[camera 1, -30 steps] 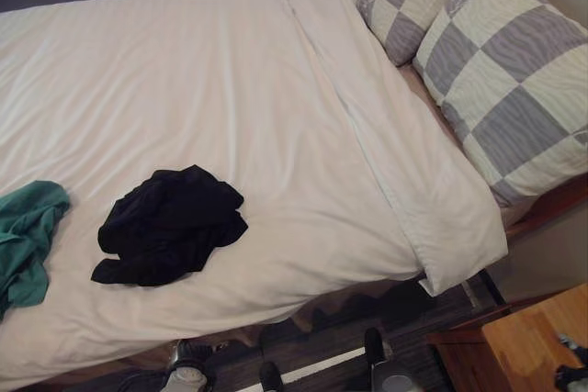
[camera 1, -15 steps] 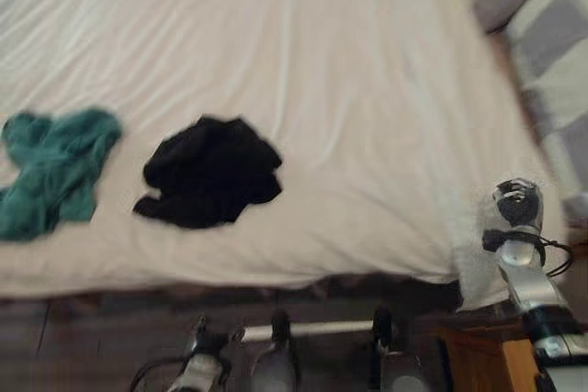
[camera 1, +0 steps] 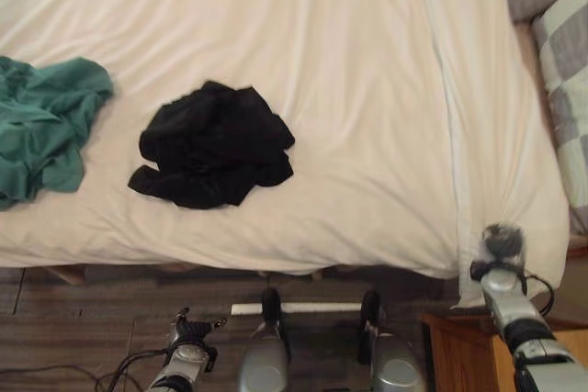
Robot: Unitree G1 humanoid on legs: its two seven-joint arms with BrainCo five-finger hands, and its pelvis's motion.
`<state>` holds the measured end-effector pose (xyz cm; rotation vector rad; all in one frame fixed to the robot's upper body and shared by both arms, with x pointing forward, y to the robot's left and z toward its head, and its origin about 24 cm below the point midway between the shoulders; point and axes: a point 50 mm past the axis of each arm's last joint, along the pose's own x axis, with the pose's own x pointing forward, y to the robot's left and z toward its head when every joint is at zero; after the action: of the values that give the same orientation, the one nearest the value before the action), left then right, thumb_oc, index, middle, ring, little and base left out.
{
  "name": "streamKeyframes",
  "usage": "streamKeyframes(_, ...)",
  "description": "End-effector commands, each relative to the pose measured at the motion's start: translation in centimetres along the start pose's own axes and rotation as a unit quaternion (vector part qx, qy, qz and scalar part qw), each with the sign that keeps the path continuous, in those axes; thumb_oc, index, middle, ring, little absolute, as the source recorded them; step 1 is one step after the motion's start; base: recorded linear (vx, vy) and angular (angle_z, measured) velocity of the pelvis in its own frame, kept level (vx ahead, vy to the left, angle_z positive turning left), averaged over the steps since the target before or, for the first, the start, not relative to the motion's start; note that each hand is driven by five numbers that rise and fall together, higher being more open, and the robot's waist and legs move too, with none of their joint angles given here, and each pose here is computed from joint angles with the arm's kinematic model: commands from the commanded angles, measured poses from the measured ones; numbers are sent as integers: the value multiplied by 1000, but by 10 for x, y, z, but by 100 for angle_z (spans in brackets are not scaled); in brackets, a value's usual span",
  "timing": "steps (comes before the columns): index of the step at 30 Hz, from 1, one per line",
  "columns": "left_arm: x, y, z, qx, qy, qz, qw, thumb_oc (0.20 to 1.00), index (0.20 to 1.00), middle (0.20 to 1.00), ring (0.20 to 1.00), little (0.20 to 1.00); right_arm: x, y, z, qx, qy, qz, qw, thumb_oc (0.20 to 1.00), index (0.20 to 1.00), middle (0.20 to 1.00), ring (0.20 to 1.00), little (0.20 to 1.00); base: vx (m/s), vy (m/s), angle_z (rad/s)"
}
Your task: Tidy up the quilt and then pick up the clothes from the bed and put them into the laundry hamper.
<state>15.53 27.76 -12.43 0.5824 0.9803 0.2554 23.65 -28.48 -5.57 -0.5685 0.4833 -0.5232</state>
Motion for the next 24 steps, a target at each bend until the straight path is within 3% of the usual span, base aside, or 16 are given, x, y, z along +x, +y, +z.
streamKeyframes(1, -3, -7, -11, 51, 10, -11, 999, 1000, 1000, 1000, 1000, 1000, -115, 32, -152, -179, 259, 193, 929, 200, 200, 200, 200, 200, 7, 48, 4)
streamKeyframes(2, -4, -10, -12, 57, 7, -16, 998, 1000, 1000, 1000, 1000, 1000, -126, 36, -159, -182, 275, 210, 920, 360, 360, 360, 360, 360, -29, 64, 5)
streamKeyframes(3, -3, -12, -6, 54, 0, -18, 998, 1000, 1000, 1000, 1000, 1000, -135, 45, -161, -179, 288, 227, 913, 950, 950, 950, 950, 950, -32, 62, 5)
streamKeyframes(4, -3, -12, -6, 53, 0, -18, 998, 1000, 1000, 1000, 1000, 1000, -135, 45, -161, -178, 288, 227, 913, 1000, 1000, 1000, 1000, 1000, -47, 66, -2)
streamKeyframes(9, -5, -20, -9, 49, 13, -24, 998, 1000, 1000, 1000, 1000, 1000, -129, 63, -146, -192, 260, 256, 911, 1000, 1000, 1000, 1000, 1000, -49, 72, -8)
streamKeyframes(16, -13, -39, -24, 6, 45, -39, 998, 1000, 1000, 1000, 1000, 1000, -96, 50, -127, -207, 216, 220, 928, 1000, 1000, 1000, 1000, 1000, 33, 24, -26)
streamKeyframes(18, -15, -46, -18, -18, 43, -42, 998, 1000, 1000, 1000, 1000, 1000, -76, 41, -114, -208, 195, 194, 939, 1000, 1000, 1000, 1000, 1000, -116, 237, 7)
streamKeyframes(24, -19, -52, -29, -14, 59, -33, 998, 1000, 1000, 1000, 1000, 1000, -75, 42, -107, -189, 170, 196, 947, 1000, 1000, 1000, 1000, 1000, -64, 418, 8)
